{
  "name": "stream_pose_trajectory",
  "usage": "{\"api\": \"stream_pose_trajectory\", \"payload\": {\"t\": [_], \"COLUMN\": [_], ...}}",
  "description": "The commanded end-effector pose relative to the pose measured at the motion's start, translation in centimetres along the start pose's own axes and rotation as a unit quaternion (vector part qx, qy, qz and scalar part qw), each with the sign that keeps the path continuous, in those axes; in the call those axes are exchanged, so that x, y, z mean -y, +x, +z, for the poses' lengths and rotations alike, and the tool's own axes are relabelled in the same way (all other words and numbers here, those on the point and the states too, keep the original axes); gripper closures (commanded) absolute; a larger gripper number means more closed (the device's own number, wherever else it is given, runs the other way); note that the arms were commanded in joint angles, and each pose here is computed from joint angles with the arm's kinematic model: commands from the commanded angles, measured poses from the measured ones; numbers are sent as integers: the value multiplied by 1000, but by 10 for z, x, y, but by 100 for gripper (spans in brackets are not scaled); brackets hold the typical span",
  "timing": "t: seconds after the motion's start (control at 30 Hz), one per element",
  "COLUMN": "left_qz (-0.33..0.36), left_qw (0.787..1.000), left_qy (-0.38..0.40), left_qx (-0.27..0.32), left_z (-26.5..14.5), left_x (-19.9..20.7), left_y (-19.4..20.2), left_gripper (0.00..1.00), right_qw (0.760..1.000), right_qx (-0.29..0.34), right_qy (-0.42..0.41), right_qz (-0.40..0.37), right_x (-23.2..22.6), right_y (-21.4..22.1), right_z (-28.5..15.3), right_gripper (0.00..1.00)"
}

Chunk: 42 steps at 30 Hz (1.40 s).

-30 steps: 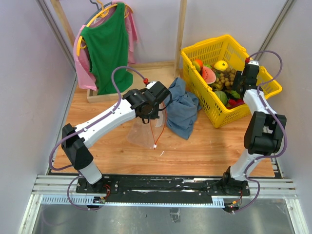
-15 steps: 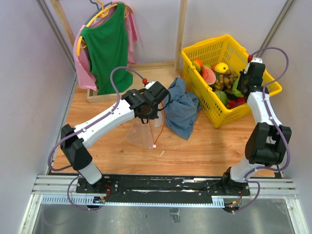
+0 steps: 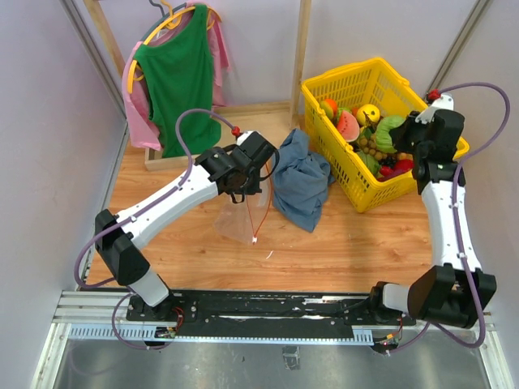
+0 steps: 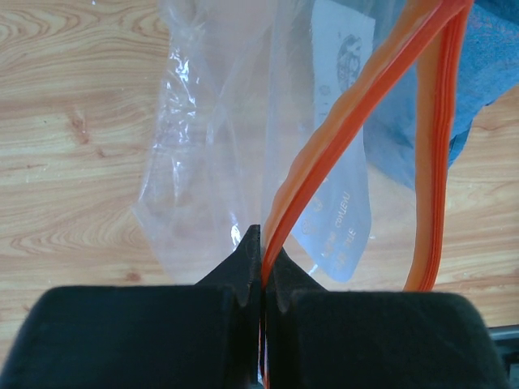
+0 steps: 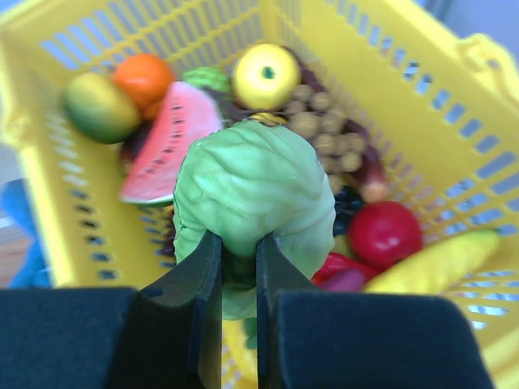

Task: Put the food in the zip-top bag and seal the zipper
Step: Pick up the fake vegetable from the bin, then place the fake vegetable in the zipper food storage bag.

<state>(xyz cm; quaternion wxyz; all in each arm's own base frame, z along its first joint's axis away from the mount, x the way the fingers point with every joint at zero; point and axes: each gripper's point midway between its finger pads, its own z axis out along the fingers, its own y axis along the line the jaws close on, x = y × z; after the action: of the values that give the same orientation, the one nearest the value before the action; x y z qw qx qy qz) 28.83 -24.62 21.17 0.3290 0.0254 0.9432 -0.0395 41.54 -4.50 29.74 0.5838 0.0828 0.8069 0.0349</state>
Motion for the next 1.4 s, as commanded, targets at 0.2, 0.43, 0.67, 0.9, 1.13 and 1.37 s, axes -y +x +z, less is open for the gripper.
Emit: {"api": "stream_pose_trajectory", "payload": {"t": [0.2, 0.43, 0.67, 0.9, 1.13, 1.37], "left_qz": [-29, -41, -63, -91, -112, -121], "left_qw": [999, 998, 996, 992, 985, 983], "left_qy": [32, 35, 53, 78, 121, 125], "left_qx": [20, 22, 28, 35, 48, 52], "left_z": [-6, -5, -6, -8, -17, -20], "left_x": [1, -1, -3, -5, 2, -1], "left_y": [-17, -21, -25, -30, -34, -35], "left_gripper": [100, 100, 100, 100, 100, 100], "right_qw": [965, 916, 852, 805, 769, 746], "right_qx": [57, 58, 48, 29, 5, -15], "right_qy": [-243, -387, -512, -581, -624, -647], "right_qz": [83, 90, 95, 116, 139, 159], "right_x": [-110, -189, -250, -282, -304, -322], "right_y": [-19, -11, 1, 17, 33, 43], "right_z": [-74, -124, -170, -193, -205, -210], "right_gripper": [99, 99, 99, 99, 99, 99]}}
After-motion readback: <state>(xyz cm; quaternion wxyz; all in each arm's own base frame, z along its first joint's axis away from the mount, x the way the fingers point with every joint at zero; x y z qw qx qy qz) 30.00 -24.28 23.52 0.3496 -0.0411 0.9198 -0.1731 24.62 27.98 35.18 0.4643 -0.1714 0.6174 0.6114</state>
